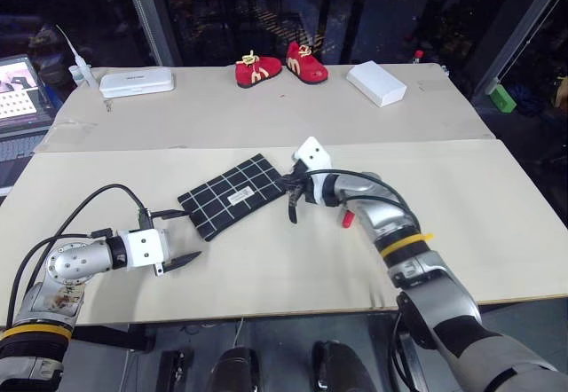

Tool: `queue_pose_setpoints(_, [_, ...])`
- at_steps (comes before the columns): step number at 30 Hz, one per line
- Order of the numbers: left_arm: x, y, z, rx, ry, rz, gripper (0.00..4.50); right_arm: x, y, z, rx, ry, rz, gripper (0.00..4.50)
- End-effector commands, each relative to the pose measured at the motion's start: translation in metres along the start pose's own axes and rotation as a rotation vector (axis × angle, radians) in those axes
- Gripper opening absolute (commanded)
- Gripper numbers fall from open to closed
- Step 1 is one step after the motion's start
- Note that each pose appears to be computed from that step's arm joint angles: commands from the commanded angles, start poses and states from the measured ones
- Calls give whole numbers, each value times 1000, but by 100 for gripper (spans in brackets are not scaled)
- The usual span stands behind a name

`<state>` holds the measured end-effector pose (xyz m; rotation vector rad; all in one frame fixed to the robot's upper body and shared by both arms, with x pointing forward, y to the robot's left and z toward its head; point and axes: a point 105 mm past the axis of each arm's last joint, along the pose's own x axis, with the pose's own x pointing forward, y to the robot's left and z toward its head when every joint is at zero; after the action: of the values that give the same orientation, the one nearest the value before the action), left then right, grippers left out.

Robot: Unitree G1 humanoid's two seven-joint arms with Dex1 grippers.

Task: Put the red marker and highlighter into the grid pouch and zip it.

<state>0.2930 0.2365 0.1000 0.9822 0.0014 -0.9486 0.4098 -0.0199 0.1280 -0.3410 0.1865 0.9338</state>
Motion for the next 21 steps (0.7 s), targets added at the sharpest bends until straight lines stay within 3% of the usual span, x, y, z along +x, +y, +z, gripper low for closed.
queue_pose_setpoints(1, [0,0,0,12,-1,-2,450,13,0,12,-97,-17,-22,5])
queue_pose_setpoints(13, [-2,13,-1,62,16,21,450,32,17,-8,-357,76,38,5])
queue_pose_setpoints(21, [31,21,5,193,-34,34,450,29,12,-2,-361,49,27,5])
